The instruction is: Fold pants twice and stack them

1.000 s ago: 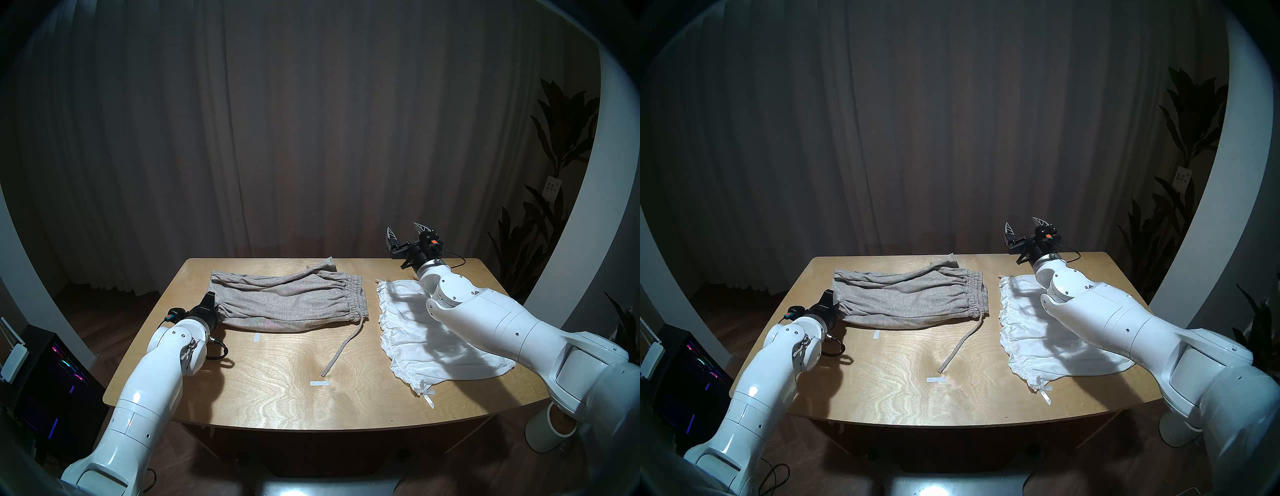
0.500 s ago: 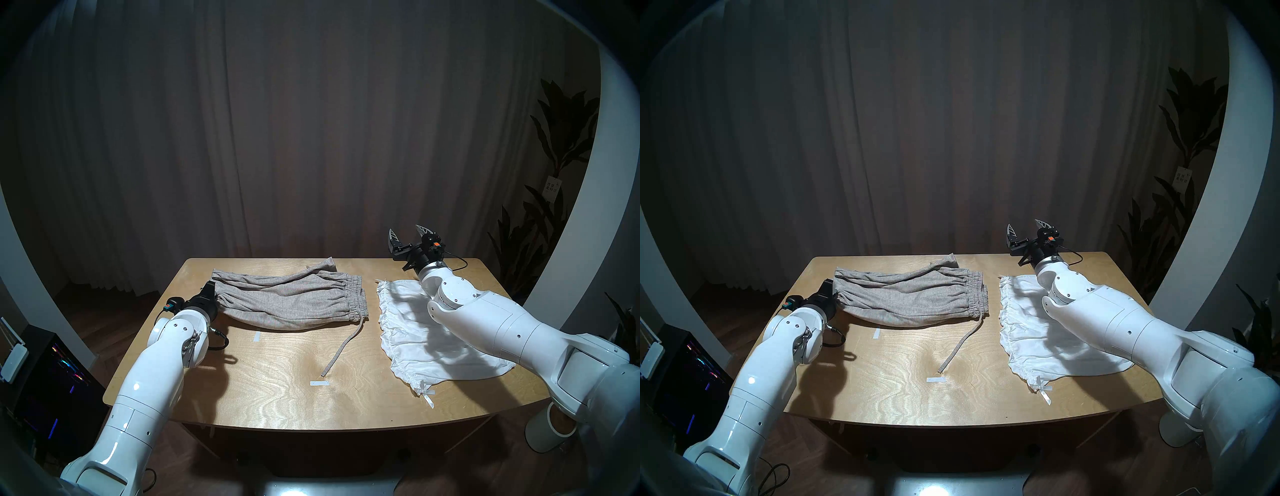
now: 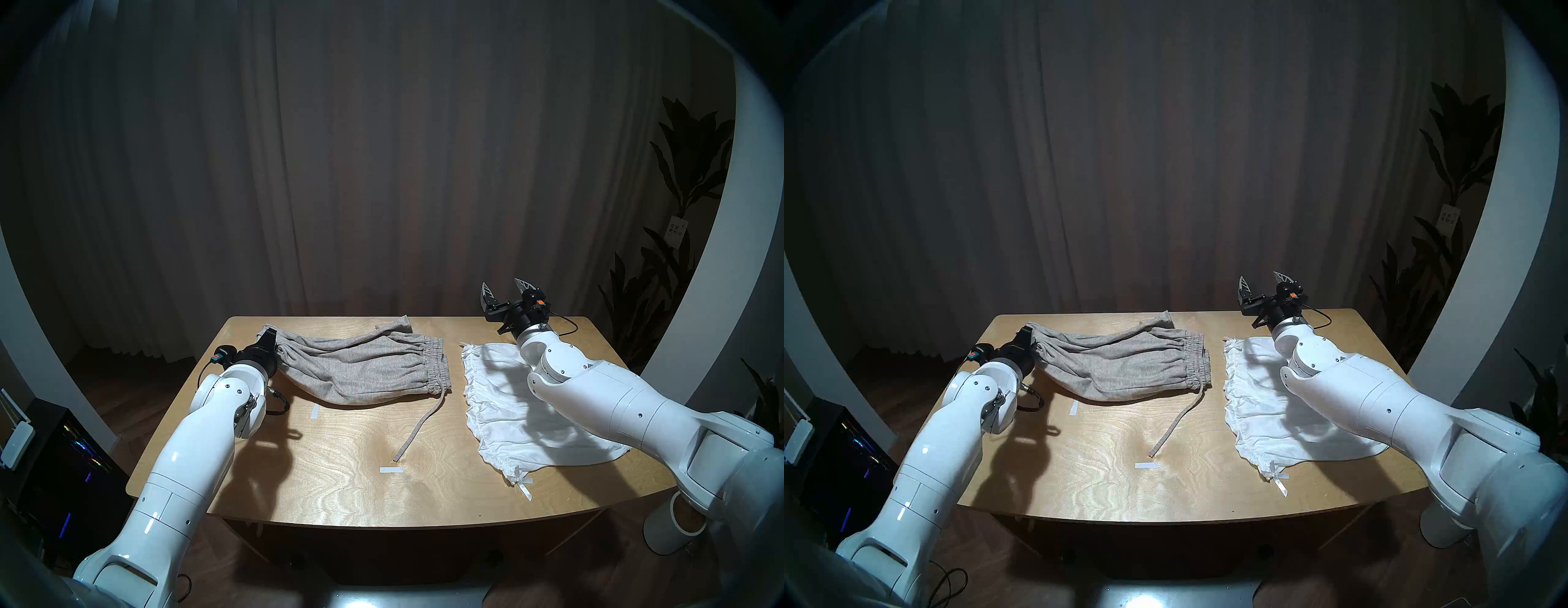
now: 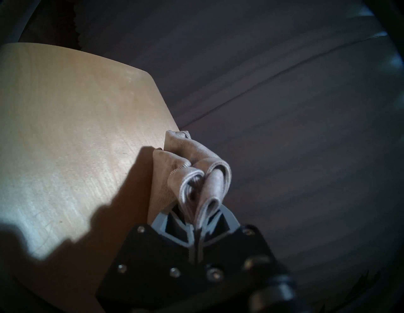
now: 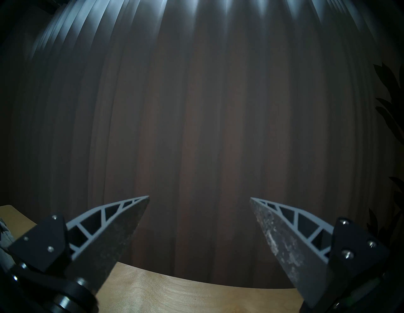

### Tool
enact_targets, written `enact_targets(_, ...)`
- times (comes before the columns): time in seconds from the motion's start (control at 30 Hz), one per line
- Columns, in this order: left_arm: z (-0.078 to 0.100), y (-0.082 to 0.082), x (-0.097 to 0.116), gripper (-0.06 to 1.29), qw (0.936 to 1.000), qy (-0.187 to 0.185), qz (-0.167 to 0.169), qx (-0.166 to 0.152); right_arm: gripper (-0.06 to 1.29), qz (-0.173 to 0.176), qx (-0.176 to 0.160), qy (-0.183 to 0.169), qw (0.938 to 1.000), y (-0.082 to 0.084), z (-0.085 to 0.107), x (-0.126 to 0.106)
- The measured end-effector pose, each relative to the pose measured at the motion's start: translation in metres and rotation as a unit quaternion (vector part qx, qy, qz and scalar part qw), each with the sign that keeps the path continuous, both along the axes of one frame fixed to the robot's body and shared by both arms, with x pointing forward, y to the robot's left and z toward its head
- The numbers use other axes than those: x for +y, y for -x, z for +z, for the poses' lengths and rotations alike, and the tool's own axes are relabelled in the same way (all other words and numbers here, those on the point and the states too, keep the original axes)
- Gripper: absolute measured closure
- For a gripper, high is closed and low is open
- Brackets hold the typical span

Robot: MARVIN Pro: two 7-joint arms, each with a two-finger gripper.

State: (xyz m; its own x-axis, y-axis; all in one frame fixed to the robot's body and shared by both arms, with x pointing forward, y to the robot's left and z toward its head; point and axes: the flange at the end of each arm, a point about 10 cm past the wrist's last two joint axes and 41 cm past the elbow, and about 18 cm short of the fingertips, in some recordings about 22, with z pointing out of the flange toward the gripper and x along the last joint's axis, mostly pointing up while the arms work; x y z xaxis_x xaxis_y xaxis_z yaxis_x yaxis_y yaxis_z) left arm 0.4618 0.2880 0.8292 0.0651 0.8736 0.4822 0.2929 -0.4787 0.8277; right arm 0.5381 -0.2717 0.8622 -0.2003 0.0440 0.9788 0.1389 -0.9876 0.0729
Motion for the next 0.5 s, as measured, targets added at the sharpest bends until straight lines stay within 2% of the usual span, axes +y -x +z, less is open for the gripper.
enact_targets(0.5,0.026,-0.016,-0.03,1.26,0.9988,-0.022,-0.033,-0.027,0.03,-0.009,0.0,-0.009,0.9999,0.008,-0.004,-0.01)
